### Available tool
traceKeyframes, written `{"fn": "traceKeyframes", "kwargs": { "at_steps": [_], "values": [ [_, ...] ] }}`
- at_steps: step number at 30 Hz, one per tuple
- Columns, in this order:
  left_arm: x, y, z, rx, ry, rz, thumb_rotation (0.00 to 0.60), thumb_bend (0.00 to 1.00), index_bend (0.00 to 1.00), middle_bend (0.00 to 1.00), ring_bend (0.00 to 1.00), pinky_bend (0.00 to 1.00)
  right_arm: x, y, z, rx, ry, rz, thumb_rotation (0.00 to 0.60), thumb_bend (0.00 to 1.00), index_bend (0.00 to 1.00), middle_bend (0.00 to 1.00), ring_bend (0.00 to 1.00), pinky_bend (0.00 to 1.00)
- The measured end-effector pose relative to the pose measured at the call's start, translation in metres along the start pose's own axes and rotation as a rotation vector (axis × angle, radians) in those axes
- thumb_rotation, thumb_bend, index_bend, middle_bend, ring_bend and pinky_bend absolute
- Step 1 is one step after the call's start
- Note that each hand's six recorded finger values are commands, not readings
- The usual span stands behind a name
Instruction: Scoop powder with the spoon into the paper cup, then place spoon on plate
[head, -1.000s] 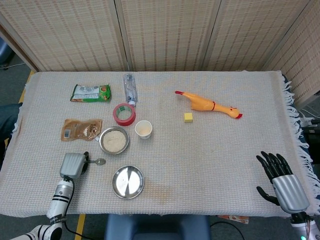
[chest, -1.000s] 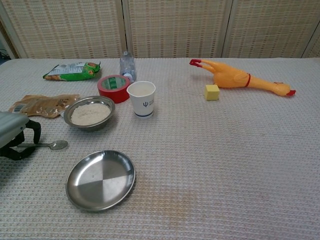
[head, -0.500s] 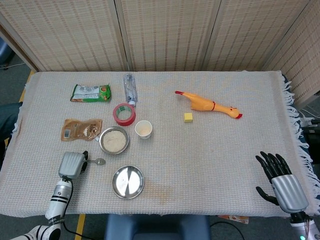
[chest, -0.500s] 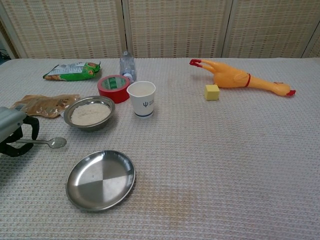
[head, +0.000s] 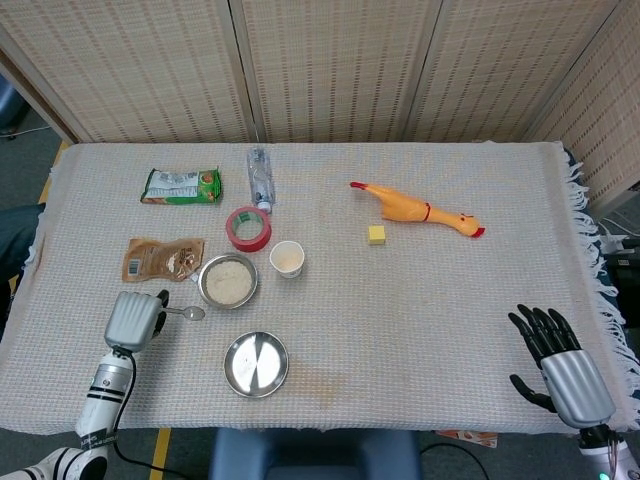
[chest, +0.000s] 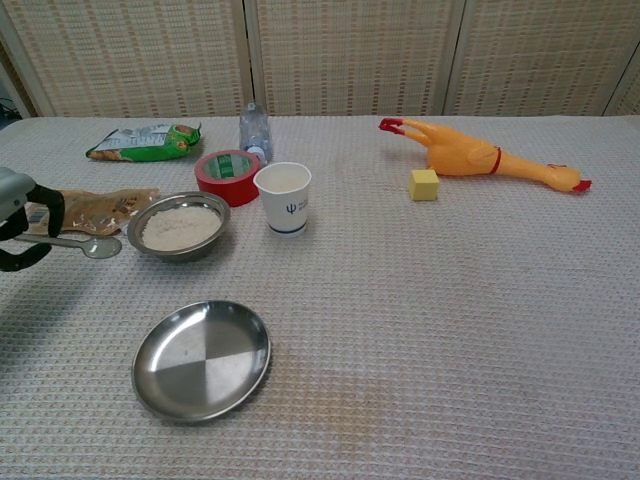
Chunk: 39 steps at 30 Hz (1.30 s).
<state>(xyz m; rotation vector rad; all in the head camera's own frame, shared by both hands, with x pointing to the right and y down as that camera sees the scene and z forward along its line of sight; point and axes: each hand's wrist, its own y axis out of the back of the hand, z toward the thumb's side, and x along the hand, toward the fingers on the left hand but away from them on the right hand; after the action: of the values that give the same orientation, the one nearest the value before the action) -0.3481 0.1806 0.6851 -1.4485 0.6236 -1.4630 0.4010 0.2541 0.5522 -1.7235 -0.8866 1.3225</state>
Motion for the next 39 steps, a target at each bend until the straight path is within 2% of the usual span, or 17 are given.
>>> {"fn": "traceKeyframes", "kwargs": {
  "at_steps": [8, 16, 30, 34, 39],
  "values": [
    [0.022, 0.025, 0.03, 0.078, -0.052, 0.028, 0.6, 0.39, 0.56, 1.0, 1.0, 1.0, 0.001, -0.001, 0.0, 0.0, -0.001, 0.001, 0.6, 0.15, 0.0, 0.0, 0.0, 0.0],
    [0.043, 0.032, 0.057, 0.167, -0.039, 0.045, 0.6, 0.39, 0.57, 1.0, 1.0, 1.0, 0.001, 0.0, -0.002, 0.0, -0.004, 0.004, 0.6, 0.15, 0.0, 0.0, 0.0, 0.0],
    [0.078, 0.021, 0.059, 0.558, 0.047, 0.178, 0.6, 0.4, 0.56, 1.0, 1.0, 1.0, 0.004, 0.001, 0.0, -0.022, 0.011, 0.023, 0.6, 0.15, 0.0, 0.0, 0.0, 0.0],
    [0.079, 0.021, 0.068, 0.643, 0.041, 0.221, 0.6, 0.4, 0.55, 1.0, 1.0, 1.0, 0.004, 0.001, 0.0, -0.025, 0.011, 0.032, 0.6, 0.15, 0.0, 0.0, 0.0, 0.0],
    [0.075, 0.015, 0.085, 0.798, -0.003, 0.282, 0.6, 0.4, 0.55, 1.0, 1.0, 1.0, 0.005, -0.001, 0.0, -0.03, 0.009, 0.049, 0.6, 0.15, 0.0, 0.0, 0.0, 0.0]
  ]
}}
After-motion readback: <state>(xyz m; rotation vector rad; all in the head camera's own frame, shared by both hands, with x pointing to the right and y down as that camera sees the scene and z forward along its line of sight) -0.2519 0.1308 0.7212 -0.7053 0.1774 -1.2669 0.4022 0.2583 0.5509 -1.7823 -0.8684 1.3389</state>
